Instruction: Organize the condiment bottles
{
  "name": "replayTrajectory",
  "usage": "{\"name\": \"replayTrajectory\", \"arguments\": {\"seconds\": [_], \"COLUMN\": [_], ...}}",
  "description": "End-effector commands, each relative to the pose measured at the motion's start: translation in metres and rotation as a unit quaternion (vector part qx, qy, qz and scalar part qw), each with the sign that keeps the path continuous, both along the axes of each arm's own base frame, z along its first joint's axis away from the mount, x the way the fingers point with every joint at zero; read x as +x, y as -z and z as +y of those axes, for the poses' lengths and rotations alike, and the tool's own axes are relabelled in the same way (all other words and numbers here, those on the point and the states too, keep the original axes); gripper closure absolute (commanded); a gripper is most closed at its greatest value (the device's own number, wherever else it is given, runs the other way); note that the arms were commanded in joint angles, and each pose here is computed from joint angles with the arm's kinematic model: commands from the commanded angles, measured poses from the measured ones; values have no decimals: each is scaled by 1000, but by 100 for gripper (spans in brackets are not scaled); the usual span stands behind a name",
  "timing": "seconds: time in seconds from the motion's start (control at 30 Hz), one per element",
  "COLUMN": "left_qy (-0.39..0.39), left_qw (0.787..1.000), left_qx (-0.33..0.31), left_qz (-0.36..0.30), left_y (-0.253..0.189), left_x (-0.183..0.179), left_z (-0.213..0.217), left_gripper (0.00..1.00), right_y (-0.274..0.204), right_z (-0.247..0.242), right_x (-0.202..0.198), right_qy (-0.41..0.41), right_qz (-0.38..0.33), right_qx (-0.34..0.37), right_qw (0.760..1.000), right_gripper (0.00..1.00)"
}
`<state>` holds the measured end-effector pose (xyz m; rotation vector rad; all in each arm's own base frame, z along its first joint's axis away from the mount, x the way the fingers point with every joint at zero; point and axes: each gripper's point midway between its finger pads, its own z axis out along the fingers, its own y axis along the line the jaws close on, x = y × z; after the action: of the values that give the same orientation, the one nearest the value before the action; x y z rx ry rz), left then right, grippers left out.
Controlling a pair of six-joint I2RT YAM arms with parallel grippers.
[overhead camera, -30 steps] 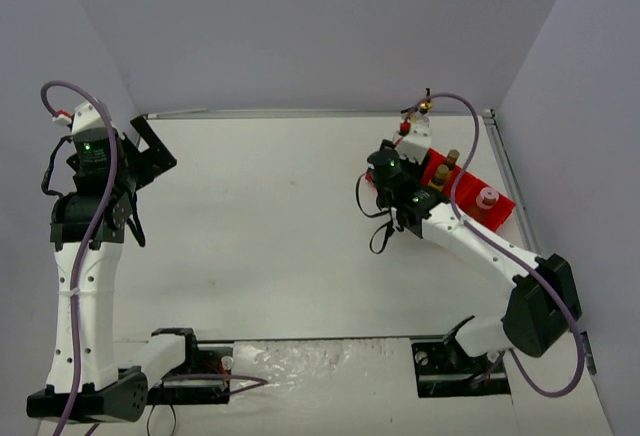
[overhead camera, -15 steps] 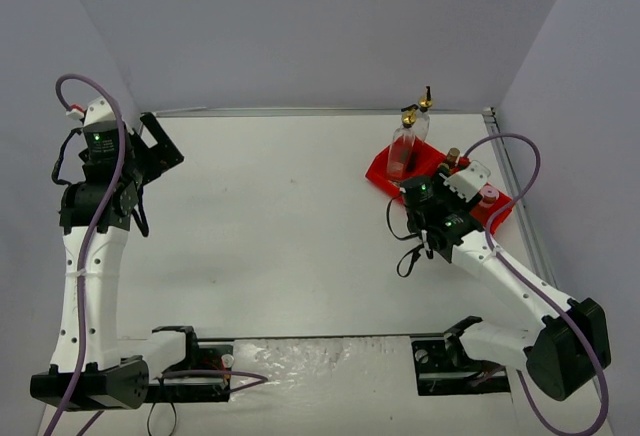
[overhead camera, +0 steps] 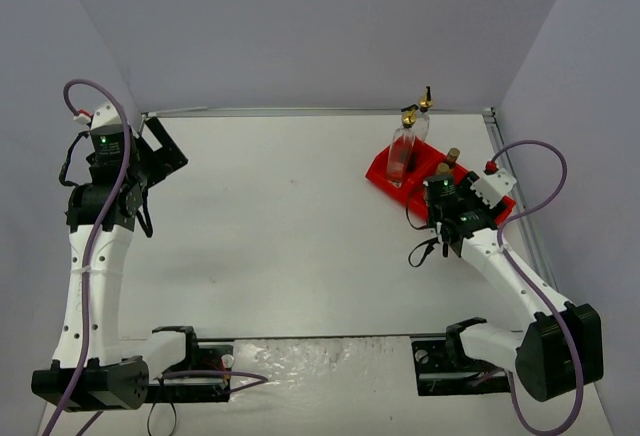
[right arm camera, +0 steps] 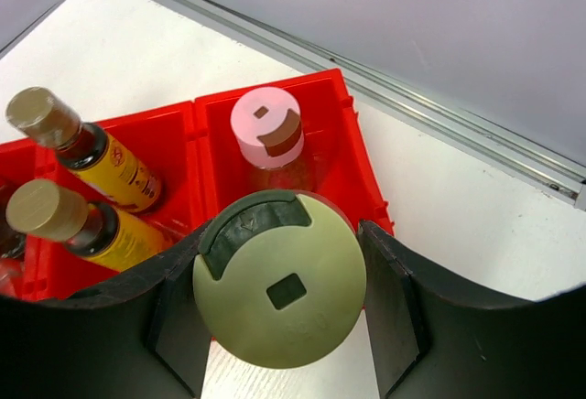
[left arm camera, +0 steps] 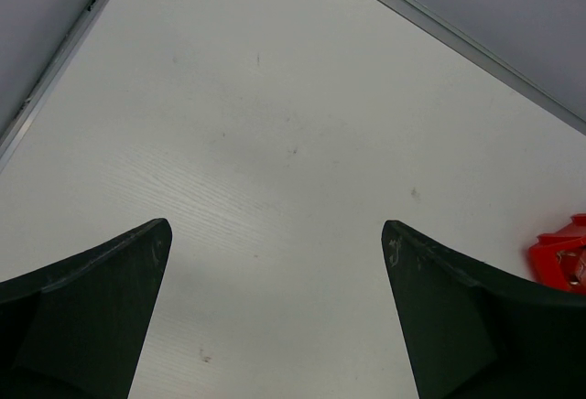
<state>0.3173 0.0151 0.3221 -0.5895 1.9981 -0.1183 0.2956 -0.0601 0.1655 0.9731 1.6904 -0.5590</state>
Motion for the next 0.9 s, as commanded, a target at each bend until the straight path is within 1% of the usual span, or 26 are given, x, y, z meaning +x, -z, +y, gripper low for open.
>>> {"name": "replayTrajectory", "arguments": {"seconds": [0.0,0.37,0.5,0.87], "left_qy": [5,11,13,15], "left_qw": [998,998,998,998], "left_qx": [-11,-9,-11,-12], "left_qz": [-64,-62,-63,-65], "left_y": [-30,-27,-27,-26], "left_x": [10,13,14,14], "left_z": [-3,-4,-5,-6], "left_gripper": [3,3,3,3], "right_y": [2,32,35,51], "right_z": [-16,-17,-17,-23], "right_x": [6,20,28,32], "right_qy": [29,12,7,13], "right_qz": [-5,21,17,34], "right_qx": [-8,14,17,17], "right_qw": [1000,1000,1000,999], "right_gripper": [100,100,100,100]}}
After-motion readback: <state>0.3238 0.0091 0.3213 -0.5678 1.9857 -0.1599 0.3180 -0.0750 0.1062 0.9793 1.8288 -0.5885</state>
